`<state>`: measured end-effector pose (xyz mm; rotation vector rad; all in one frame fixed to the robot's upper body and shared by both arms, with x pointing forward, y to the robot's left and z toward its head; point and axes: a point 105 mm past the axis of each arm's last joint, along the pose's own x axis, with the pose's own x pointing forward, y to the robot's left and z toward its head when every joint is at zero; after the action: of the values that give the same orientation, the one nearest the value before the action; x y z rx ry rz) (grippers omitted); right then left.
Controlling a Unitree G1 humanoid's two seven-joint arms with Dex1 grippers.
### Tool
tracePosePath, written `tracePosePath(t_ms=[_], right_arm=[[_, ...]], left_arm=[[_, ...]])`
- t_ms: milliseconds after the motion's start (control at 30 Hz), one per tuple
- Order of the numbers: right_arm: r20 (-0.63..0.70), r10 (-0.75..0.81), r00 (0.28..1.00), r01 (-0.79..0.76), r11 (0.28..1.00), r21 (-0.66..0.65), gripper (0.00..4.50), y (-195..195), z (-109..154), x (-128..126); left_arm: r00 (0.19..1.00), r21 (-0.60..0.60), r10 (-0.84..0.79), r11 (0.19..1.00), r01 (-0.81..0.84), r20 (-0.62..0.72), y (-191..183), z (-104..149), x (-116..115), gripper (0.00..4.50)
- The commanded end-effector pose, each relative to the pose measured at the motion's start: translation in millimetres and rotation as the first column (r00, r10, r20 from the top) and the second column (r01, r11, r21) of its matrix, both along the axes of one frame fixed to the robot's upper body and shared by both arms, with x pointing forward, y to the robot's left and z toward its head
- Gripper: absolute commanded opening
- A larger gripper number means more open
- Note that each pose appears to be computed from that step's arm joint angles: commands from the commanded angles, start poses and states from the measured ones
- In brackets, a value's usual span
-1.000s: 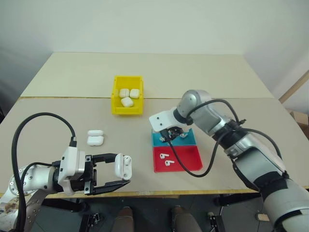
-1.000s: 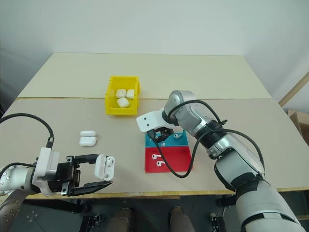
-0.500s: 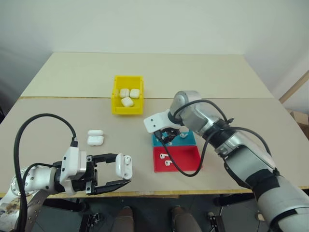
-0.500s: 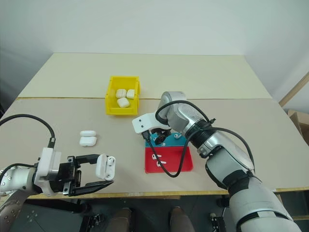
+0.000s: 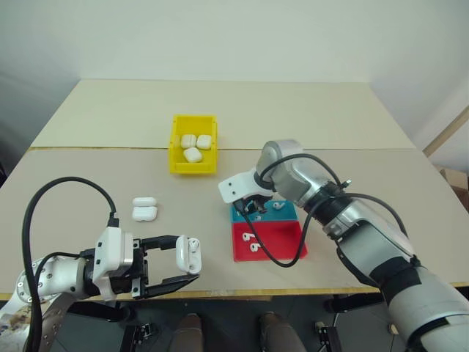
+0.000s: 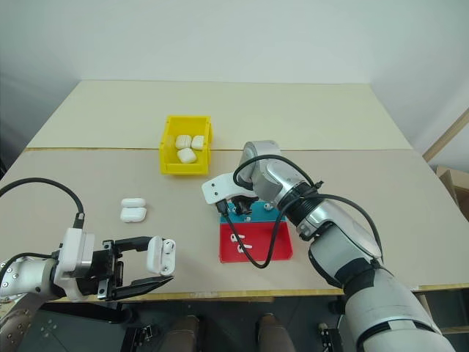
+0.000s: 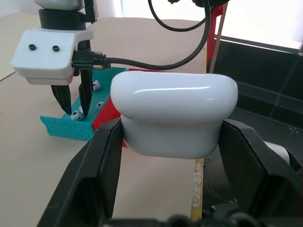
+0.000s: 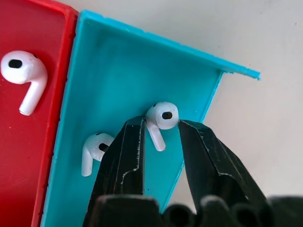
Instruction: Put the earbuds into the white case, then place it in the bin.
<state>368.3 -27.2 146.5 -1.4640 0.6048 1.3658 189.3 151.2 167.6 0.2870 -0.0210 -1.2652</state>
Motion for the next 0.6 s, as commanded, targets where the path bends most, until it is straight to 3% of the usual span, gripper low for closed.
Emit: tracePosePath(t_ms=[33,600], right_arm=[[0.018,0.023,1.0,-0.023,1.0,0.004,1.62,1.8,6.4,-0.5],[0.028,0.131,0.991,-0.132,0.991,0.027,1.62,12.2,10.8,-10.1]], left_arm=[[0.999,0.007,-0.021,1.0,0.021,0.041,-2.9,7.7,-2.4,2.8],[0.999,0.01,-0.024,1.0,0.023,0.039,-4.8,6.8,-2.2,2.8]])
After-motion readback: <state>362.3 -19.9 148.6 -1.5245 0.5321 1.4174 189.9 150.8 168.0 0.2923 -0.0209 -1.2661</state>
